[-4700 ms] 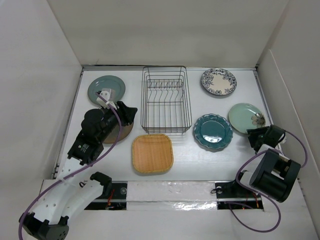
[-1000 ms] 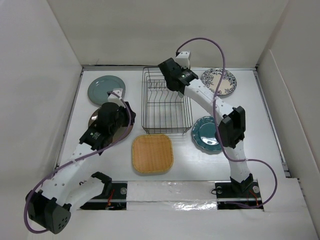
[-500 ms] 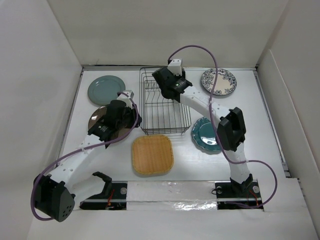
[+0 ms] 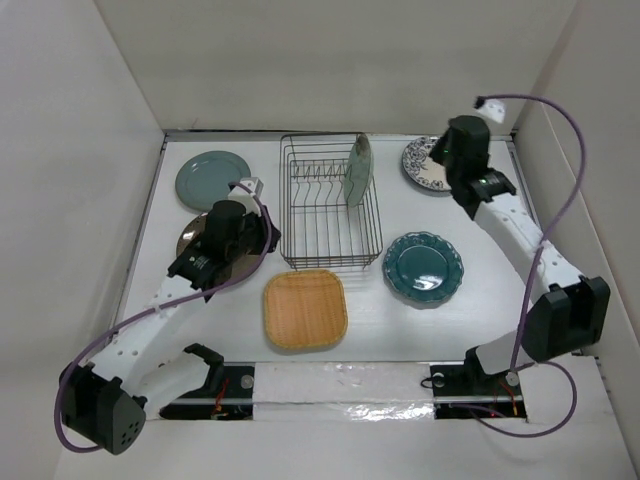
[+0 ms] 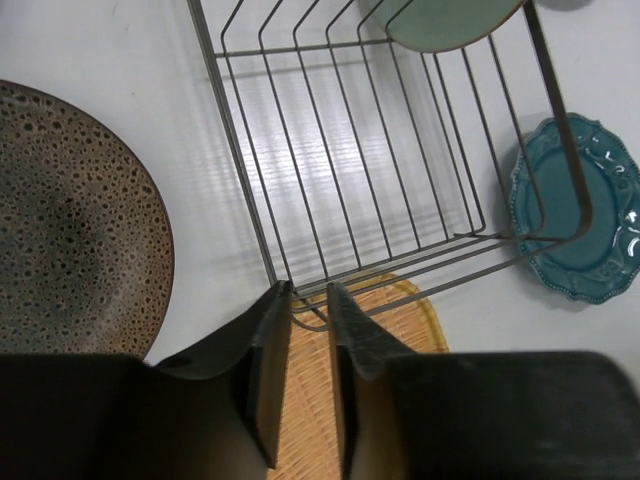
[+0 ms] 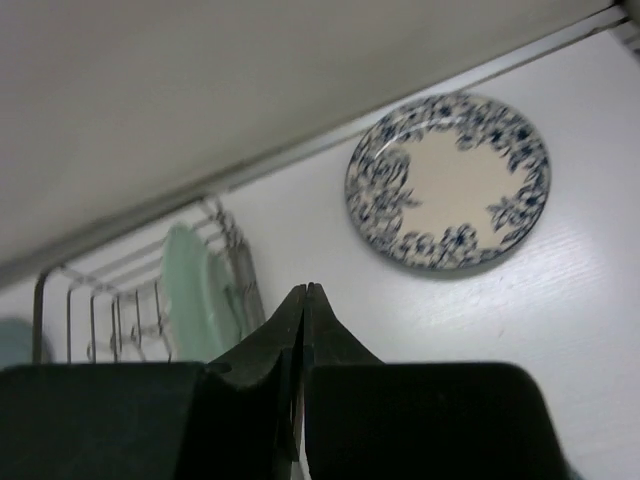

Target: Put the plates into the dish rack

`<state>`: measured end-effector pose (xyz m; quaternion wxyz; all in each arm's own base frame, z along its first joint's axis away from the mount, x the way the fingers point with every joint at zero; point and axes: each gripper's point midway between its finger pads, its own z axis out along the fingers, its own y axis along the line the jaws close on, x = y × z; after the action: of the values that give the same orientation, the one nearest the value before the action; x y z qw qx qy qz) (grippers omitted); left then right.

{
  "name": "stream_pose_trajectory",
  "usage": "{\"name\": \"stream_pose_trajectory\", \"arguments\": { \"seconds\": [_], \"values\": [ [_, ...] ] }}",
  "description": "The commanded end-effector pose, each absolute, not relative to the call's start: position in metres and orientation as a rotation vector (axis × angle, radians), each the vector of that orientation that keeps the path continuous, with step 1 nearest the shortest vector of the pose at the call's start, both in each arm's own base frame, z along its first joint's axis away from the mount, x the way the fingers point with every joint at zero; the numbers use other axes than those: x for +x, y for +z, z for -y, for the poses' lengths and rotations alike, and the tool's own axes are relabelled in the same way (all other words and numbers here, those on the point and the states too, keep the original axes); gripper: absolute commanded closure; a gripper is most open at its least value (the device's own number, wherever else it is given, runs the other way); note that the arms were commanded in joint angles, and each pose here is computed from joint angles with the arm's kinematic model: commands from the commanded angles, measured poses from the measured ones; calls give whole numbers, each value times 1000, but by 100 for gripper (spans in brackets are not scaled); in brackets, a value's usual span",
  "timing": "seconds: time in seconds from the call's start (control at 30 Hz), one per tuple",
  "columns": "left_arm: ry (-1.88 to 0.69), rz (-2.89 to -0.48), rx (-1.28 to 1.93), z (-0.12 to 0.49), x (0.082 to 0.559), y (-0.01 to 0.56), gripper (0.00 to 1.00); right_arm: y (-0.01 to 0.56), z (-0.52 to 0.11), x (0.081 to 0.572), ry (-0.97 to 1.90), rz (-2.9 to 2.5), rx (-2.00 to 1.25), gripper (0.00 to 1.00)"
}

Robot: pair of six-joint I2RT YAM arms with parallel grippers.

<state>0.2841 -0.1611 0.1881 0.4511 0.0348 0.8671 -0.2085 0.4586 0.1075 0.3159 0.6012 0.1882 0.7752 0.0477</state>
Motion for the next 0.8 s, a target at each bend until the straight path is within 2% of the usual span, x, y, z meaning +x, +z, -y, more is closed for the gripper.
{"name": "stream_pose_trajectory", "arguments": {
  "seconds": [0.0, 0.03, 0.07, 0.1, 0.2, 0.23, 0.33, 0.53, 0.77],
  "values": [
    [-577, -1988, 95, 166, 288, 237, 84, 292, -72, 479, 305, -1726, 514, 100],
    [-577, -1978, 97, 166, 287, 241, 94, 286, -59, 484, 352, -1707, 571, 100],
    [-574, -1970, 98, 165, 287, 242, 100, 271, -27, 491, 337, -1703, 638, 100],
    [-567, -1953, 90, 162, 286, 247, 100, 260, -19, 495, 369, -1702, 657, 100],
    [-557, -1932, 80, 158, 284, 251, 100, 217, 22, 513, 362, -1733, 783, 74],
    [-558, -1931, 78, 157, 284, 251, 100, 212, 30, 522, 384, -1733, 813, 55],
    [-564, -1931, 87, 158, 283, 252, 98, 156, 51, 538, 447, -1810, 944, 43],
    [-583, -1924, 99, 160, 280, 254, 96, 99, 67, 544, 488, -1832, 1104, 41],
    [-598, -1931, 107, 164, 280, 253, 96, 74, 57, 561, 599, -1890, 1121, 42]
  ]
}}
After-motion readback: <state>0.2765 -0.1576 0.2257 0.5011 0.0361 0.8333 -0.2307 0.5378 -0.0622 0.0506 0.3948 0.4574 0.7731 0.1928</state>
